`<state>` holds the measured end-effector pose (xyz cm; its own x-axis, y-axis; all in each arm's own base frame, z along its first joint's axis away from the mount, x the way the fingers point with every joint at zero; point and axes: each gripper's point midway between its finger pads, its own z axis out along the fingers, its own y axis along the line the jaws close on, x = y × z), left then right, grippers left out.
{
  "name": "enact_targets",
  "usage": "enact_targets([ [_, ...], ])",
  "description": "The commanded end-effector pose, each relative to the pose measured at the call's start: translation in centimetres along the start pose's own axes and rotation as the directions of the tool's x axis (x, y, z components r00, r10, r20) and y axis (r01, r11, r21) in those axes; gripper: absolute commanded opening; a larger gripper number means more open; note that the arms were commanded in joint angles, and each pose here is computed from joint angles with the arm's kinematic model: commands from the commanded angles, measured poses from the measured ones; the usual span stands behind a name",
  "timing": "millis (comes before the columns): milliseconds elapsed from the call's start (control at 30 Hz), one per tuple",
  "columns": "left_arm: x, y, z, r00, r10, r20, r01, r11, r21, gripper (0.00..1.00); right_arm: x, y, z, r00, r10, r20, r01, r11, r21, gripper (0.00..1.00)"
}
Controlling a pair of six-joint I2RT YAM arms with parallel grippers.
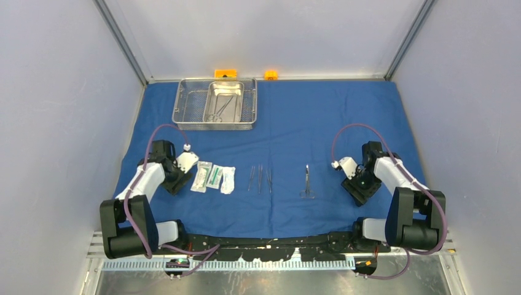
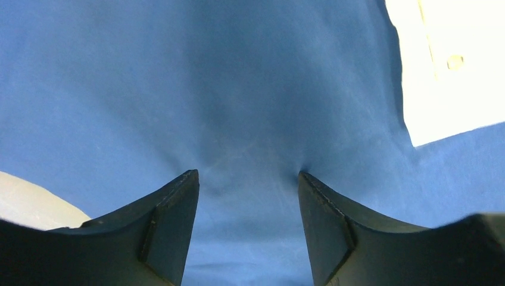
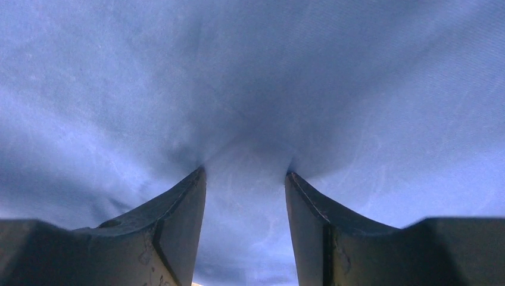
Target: Open and lay out the surgical kit
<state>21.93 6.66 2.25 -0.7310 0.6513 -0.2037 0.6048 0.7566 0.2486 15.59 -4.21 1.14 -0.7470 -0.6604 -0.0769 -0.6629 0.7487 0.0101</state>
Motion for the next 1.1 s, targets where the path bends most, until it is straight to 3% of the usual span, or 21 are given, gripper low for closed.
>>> enact_targets([
  [0,3.6,-3.1,-0.9,0.99,0.09,-0.113,-0.076,0.99,0.122,0.63,1.5,1.6,-0.4,0.995,-0.083,-0.062,0.076,0.992,-0.101,0.56],
  [267,3.3,-4.8,-2.9,0.975,0.198,-0.104,-0.169,0.957,0.235,0.59,1.4,2.3,-1.6,0.981,-0.169,-0.097,0.15,0.973,-0.177,0.5],
  [467,-1.8,-2.8,-6.3,0.992,0.101,0.071,-0.113,0.976,0.187,0.62,-4.7,0.4,-5.8,0.985,-0.065,0.163,0.074,0.996,-0.054,0.5],
  [633,-6.5,0.5,-6.5,0.976,-0.038,0.214,0.019,0.996,0.089,0.65,-11.2,-2.6,-8.1,0.913,0.08,0.399,-0.082,0.997,-0.011,0.51],
  [733,-8.9,3.6,-4.9,0.956,-0.095,0.278,0.101,0.995,-0.006,0.67,-14.2,-4.6,-7.6,0.867,0.173,0.467,-0.18,0.983,-0.03,0.52],
  [867,-11.2,6.0,-2.7,0.937,-0.137,0.32,0.156,0.987,-0.032,0.67,-16.1,-6.8,-5.5,0.841,0.226,0.492,-0.247,0.969,-0.023,0.52],
  [1067,-10.2,6.2,0.3,0.97,-0.091,0.225,0.101,0.994,-0.032,0.67,-13.6,-6.5,-1.3,0.914,0.162,0.372,-0.18,0.984,0.014,0.51],
])
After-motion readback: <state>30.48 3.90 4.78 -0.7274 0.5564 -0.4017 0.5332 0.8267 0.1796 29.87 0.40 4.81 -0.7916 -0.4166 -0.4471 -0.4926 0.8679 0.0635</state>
